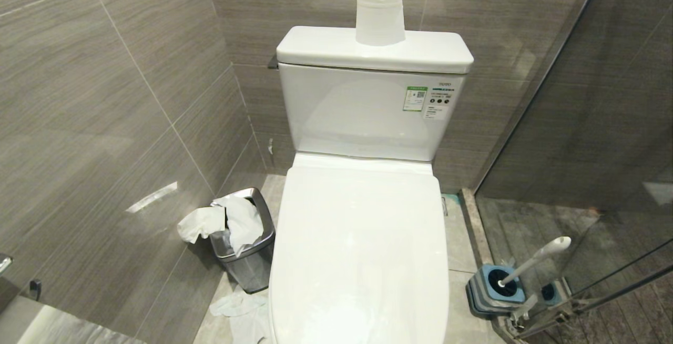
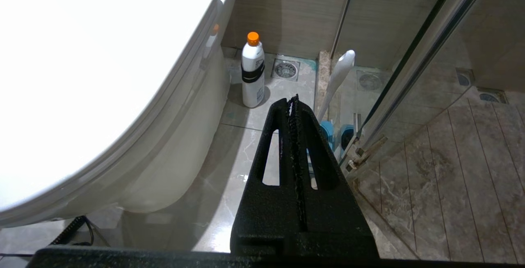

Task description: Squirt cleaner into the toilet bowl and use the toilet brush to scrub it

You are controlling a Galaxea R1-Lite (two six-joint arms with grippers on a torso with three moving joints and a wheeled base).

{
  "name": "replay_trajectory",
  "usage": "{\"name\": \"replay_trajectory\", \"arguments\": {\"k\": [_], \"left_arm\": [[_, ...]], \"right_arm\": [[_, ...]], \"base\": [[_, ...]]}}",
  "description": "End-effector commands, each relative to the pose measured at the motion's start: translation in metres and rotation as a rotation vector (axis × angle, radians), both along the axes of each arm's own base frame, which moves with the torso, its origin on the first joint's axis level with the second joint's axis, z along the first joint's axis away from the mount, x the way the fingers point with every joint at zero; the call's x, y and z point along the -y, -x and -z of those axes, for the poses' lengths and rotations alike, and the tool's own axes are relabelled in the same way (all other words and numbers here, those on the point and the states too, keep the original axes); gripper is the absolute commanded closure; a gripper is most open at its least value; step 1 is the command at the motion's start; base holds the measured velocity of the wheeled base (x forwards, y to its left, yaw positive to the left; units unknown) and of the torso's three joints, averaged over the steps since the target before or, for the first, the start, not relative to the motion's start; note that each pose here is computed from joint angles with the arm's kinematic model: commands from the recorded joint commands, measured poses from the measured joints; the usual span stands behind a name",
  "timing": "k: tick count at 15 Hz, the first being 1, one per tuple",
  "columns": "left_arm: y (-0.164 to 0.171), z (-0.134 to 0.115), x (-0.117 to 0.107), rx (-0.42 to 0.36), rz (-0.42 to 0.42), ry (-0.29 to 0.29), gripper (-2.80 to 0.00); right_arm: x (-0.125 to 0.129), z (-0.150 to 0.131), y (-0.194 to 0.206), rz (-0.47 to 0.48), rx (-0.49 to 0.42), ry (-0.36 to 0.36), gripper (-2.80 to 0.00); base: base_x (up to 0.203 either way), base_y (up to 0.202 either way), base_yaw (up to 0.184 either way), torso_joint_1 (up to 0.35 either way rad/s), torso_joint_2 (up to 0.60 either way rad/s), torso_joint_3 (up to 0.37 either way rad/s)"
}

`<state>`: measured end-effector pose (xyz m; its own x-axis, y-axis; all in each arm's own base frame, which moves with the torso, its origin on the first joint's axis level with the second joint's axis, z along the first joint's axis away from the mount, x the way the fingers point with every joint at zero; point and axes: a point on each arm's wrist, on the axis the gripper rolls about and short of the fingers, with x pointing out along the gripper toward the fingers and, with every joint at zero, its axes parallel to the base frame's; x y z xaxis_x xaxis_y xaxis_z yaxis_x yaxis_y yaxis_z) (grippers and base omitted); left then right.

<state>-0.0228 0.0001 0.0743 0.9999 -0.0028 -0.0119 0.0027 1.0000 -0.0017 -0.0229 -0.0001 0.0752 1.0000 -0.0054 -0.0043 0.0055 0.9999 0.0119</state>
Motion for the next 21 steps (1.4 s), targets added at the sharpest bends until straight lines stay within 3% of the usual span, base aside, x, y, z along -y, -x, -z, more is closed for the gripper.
{"name": "replay_trajectory", "arguments": {"k": [1,21], "left_arm": [[-0.0002,0.0004,0.0,-0.003,0.0,0.0,0.0],[-0.0002,0.0004,0.0,-0.003,0.0,0.0,0.0]], "right_arm": [[0.0,-0.0001,0.0,0.001,0.0,0.0,0.0],[0.0,0.0,0.0001,-0.001,0.001,0.0,0.0]], "base": [[0.0,0.0,0.0,0.0,0.0,0.0],[0.0,0.0,0.0,0.0,0.0,0.0]]}}
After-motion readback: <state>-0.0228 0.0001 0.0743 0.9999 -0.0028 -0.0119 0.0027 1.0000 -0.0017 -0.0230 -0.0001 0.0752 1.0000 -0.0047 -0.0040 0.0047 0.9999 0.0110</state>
